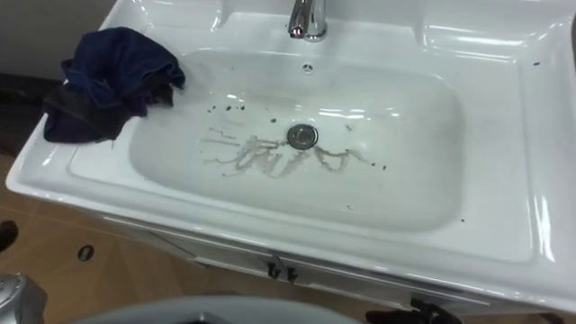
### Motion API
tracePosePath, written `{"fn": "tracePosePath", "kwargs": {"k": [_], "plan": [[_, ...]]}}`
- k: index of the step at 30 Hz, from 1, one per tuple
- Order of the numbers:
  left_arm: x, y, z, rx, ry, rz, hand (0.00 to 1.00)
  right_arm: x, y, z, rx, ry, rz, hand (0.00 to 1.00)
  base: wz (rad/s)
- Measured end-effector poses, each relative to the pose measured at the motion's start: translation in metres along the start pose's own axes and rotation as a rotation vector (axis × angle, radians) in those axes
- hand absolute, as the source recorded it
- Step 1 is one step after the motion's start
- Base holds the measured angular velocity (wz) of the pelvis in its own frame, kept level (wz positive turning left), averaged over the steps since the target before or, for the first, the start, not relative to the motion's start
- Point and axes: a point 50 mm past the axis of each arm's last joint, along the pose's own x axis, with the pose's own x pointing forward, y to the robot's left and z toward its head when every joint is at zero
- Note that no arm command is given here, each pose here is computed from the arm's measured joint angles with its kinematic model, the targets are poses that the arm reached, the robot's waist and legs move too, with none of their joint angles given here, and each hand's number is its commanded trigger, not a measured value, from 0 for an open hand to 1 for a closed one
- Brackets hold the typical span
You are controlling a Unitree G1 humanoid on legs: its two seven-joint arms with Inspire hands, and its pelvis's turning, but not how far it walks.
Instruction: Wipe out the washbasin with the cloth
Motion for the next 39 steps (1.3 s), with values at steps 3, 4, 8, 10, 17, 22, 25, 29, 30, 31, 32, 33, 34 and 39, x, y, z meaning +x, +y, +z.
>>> {"fn": "tracePosePath", "kwargs": {"k": [3,4,8,10,17,22,25,29,30,31,32,33,34,39], "plan": [[-0.002,-0.004,0.027,-0.022,-0.156,0.005,0.0,-0.001,-0.001,-0.002,-0.002,-0.01,-0.003,0.0,-0.01],[-0.003,-0.005,0.039,-0.046,-0.213,0.007,0.0,-0.001,-0.001,-0.003,-0.003,-0.01,-0.004,0.0,0.0],[-0.005,-0.007,0.072,-0.064,-0.405,0.011,0.0,-0.001,-0.001,-0.001,-0.008,-0.016,-0.003,0.0,-0.03],[-0.006,-0.009,0.087,-0.08,-0.484,0.01,0.0,-0.001,-0.001,-0.001,-0.008,-0.02,-0.004,0.0,0.0],[-0.017,-0.018,0.105,-0.061,-0.622,-0.044,0.0,-0.001,-0.001,-0.001,-0.012,-0.035,0.008,0.0,-0.08],[-0.034,-0.032,0.113,-0.061,-0.695,-0.141,0.0,-0.001,-0.001,0.003,-0.015,-0.058,0.025,0.0,-0.06],[-0.043,-0.039,0.114,-0.034,-0.734,-0.198,0.0,0.0,0.001,0.008,-0.017,-0.066,0.039,0.0,-0.03],[-0.05,-0.046,0.114,-0.005,-0.767,-0.26,0.0,0.0,0.001,0.01,-0.018,-0.072,0.041,0.0,-0.11],[-0.052,-0.048,0.114,0.009,-0.777,-0.284,0.0,0.0,0.001,0.01,-0.018,-0.072,0.041,0.0,-0.13],[-0.054,-0.051,0.113,0.017,-0.782,-0.308,0.0,0.0,0.001,0.01,-0.016,-0.072,0.04,0.0,-0.1],[-0.056,-0.052,0.113,0.022,-0.787,-0.317,0.0,0.0,0.001,0.01,-0.016,-0.073,0.04,0.0,0.0],[-0.058,-0.054,0.113,0.04,-0.807,-0.335,0.0,0.0,0.001,0.01,-0.018,-0.075,0.041,0.0,0.0],[-0.06,-0.056,0.115,0.059,-0.832,-0.343,0.0,0.001,0.002,0.014,-0.022,-0.078,0.042,0.0,-0.03],[-0.07,-0.068,0.122,0.116,-0.925,-0.406,0.0,0.001,0.003,0.014,-0.02,-0.074,0.053,0.0,-0.08]]}}
